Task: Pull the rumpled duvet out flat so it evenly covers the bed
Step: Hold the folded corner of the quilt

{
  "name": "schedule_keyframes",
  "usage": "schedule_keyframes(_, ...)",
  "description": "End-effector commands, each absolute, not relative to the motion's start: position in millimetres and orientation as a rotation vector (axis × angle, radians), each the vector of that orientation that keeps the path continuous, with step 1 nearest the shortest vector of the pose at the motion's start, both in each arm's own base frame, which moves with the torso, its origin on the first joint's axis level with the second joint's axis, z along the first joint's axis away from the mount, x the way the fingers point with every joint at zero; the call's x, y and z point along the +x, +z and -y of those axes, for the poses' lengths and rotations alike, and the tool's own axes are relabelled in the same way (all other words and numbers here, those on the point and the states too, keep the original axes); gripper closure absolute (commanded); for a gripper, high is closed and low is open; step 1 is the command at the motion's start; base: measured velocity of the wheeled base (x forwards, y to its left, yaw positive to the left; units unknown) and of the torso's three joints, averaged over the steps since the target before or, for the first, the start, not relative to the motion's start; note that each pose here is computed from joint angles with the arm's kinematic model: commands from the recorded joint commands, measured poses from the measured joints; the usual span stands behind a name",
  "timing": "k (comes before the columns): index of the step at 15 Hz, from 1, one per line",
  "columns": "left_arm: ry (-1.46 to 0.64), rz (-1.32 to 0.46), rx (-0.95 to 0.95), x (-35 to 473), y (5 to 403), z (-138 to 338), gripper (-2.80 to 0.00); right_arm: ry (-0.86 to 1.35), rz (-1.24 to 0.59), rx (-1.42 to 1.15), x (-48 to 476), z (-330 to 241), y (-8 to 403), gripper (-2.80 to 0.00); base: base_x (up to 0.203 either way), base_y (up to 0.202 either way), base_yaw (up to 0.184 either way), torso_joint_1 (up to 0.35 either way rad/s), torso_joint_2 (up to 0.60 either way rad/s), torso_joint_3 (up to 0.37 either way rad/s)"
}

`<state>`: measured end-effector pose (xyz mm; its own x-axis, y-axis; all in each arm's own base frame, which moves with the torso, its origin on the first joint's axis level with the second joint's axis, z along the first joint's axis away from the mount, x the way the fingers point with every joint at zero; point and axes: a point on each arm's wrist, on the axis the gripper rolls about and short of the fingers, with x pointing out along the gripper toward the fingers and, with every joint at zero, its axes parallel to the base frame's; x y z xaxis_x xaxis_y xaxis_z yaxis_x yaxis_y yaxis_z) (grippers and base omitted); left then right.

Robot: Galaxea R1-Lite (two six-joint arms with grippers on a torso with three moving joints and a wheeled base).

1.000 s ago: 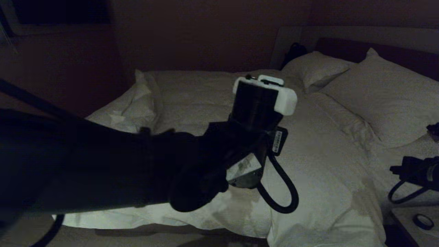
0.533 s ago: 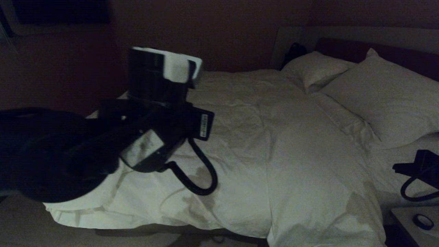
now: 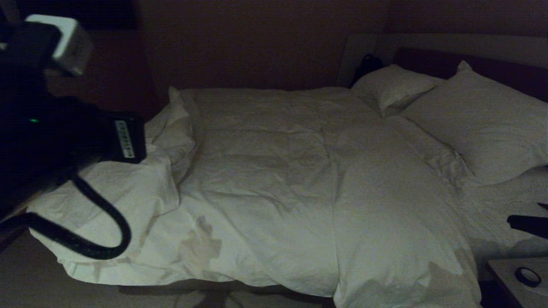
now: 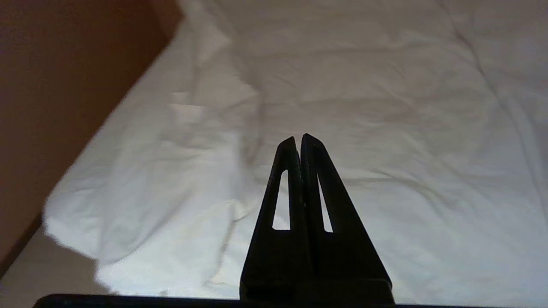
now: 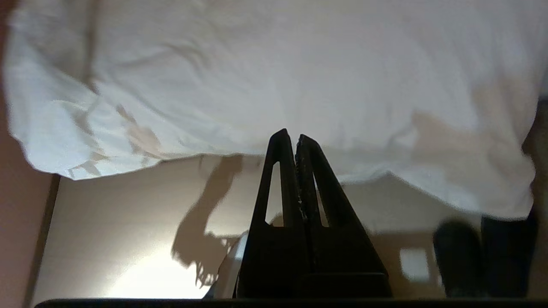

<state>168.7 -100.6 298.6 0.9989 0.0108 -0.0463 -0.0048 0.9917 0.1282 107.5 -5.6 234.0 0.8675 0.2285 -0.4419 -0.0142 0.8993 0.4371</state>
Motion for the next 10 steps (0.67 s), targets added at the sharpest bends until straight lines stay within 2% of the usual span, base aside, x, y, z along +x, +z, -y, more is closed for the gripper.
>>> schedule_keyframes(1, 0.048, 0.033, 0.076, 127, 306, 66, 0.00, 0.179, -0.362, 0.395, 65, -1, 246, 0.00, 0.000, 0.000, 0.000, 0.000, 0.00, 0.000)
schedule_keyframes(8, 0.210, 0.103, 0.050, 55, 268, 10, 0.00, 0.214, -0.190, 0.351, -18, -9, 238, 0.00, 0.000, 0.000, 0.000, 0.000, 0.00, 0.000)
schedule_keyframes(10, 0.235, 0.075, 0.072, 49, 255, 6, 0.00, 0.212, -0.201, 0.348, -26, -10, 232, 0.00, 0.000, 0.000, 0.000, 0.000, 0.00, 0.000)
